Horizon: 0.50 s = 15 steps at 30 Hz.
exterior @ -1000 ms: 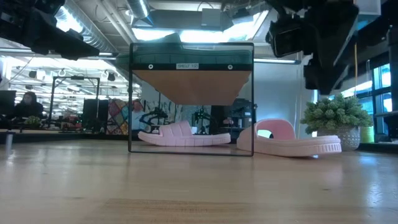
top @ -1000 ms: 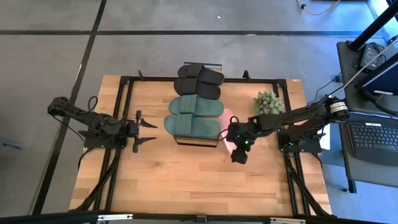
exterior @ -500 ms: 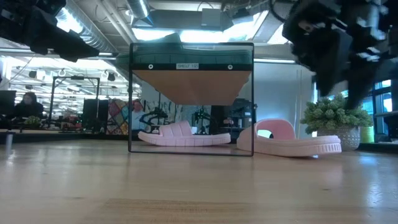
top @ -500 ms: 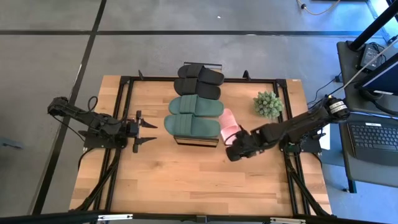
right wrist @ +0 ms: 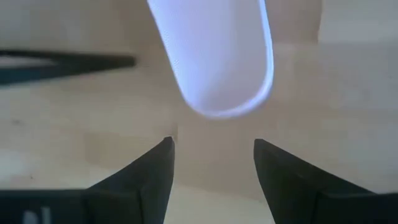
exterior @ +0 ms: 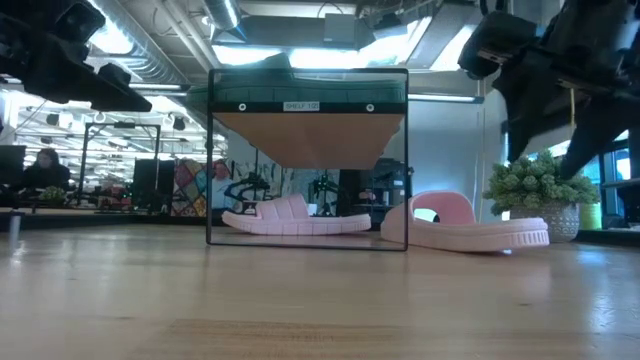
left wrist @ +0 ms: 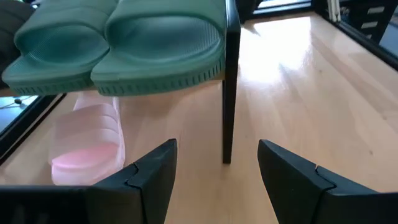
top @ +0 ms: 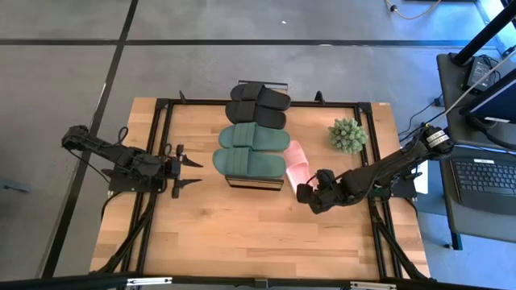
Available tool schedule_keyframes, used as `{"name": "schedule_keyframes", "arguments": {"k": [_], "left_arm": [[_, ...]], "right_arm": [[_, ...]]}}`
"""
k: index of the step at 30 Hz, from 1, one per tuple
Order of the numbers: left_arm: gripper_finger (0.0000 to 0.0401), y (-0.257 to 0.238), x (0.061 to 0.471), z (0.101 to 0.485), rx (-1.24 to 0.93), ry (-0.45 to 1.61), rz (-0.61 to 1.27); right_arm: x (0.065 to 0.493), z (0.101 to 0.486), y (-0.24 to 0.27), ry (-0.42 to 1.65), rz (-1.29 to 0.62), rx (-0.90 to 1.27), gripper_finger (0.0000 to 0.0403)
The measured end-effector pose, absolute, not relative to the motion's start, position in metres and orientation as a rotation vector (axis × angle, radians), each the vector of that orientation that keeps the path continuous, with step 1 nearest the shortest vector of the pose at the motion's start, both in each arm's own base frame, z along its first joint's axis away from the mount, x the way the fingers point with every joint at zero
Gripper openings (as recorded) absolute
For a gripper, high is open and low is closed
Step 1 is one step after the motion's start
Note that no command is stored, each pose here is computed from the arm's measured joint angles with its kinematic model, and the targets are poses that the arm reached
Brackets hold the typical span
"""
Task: Pick and place slides into the shelf
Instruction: Put the pink slipper under the shelf
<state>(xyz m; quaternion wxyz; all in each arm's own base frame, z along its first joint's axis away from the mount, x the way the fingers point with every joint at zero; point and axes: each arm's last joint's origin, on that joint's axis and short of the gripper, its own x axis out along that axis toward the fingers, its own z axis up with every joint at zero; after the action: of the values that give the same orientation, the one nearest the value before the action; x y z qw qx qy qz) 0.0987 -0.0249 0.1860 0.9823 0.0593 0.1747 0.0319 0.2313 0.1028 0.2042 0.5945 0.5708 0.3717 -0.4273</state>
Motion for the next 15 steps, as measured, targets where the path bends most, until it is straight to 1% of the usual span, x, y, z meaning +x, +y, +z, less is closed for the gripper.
{"name": "schedule_keyframes", "arguments": {"k": [3, 8, 15], "left_arm": [[0.0216, -0.025, 0.098, 0.185, 0.106, 0.358, 0.062], [0.0216, -0.026, 0.098, 0.185, 0.095, 0.36, 0.04], [0.0216, -0.026, 0.098, 0.185, 0.096, 0.363, 0.039]], "right_arm": [[0.234, 0.199, 0.102, 0.802, -1.026, 1.263, 0.0218], [0.238, 0.184, 0.104, 0.844, -1.084, 1.224, 0.0218], [0.24, 0.175, 0.105, 0.843, -1.132, 1.223, 0.0218]]}}
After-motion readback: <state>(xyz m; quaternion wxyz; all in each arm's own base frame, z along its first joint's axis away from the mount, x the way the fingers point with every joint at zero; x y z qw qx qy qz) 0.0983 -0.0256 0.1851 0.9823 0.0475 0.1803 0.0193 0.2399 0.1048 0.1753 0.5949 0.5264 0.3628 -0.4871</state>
